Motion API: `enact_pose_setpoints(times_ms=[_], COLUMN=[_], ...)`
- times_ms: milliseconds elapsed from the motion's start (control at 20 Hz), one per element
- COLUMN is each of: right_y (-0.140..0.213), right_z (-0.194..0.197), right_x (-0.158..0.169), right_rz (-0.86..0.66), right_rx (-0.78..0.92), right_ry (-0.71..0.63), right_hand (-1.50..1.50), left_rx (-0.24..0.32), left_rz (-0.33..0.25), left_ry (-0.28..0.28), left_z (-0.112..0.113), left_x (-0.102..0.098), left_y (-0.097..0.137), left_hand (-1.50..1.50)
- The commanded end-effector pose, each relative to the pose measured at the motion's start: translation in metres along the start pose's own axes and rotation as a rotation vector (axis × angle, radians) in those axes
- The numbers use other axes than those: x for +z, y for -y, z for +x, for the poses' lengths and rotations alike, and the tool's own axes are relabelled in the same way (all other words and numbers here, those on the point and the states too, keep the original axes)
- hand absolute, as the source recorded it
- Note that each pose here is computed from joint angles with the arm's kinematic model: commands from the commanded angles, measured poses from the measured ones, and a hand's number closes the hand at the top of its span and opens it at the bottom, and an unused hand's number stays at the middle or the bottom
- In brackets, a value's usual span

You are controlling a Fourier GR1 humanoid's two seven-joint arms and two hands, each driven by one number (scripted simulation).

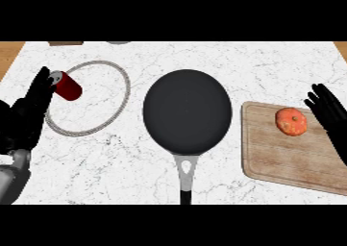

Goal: Pick the squash from the cutting board and place it in the pan

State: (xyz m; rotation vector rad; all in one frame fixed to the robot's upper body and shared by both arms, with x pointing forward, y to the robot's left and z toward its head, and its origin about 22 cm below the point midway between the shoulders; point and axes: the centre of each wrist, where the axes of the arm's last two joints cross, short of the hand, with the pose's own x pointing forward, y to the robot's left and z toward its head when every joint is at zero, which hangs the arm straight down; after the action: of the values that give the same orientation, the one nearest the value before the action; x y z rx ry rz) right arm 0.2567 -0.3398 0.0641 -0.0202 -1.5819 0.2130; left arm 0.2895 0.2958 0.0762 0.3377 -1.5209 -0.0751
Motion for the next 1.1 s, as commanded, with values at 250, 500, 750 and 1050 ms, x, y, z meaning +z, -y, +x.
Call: enact_pose_setpoints(times_ms=[250, 500, 750, 1050], right_y=[0.075, 0.077, 0.1, 0.093], right_z=[0.08, 0.016, 0.006, 0.067], right_x=[-0.032, 0.038, 0.102, 0.072], right_rz=[-0.267, -0.47, -0.486, -0.367], right_rx=[-0.108, 0.414, 0.574, 0.706], right_ry=[0.44, 0.232, 0.089, 0.114], right_hand=[1.5, 1.5, -1.5, -1.5], left_rx=[0.161, 0.214, 0.215, 0.215], left_rz=[-0.03, -0.041, -0.049, -0.064], left_ry=[0.034, -0.033, -0.041, -0.008], left_z=[0.001, -0.026, -0.015, -0.002], left_x=[0.008, 0.024, 0.021, 0.007], left_y=[0.03, 0.029, 0.022, 0.024], left_hand=[0.0, 0.0, 0.0, 0.0])
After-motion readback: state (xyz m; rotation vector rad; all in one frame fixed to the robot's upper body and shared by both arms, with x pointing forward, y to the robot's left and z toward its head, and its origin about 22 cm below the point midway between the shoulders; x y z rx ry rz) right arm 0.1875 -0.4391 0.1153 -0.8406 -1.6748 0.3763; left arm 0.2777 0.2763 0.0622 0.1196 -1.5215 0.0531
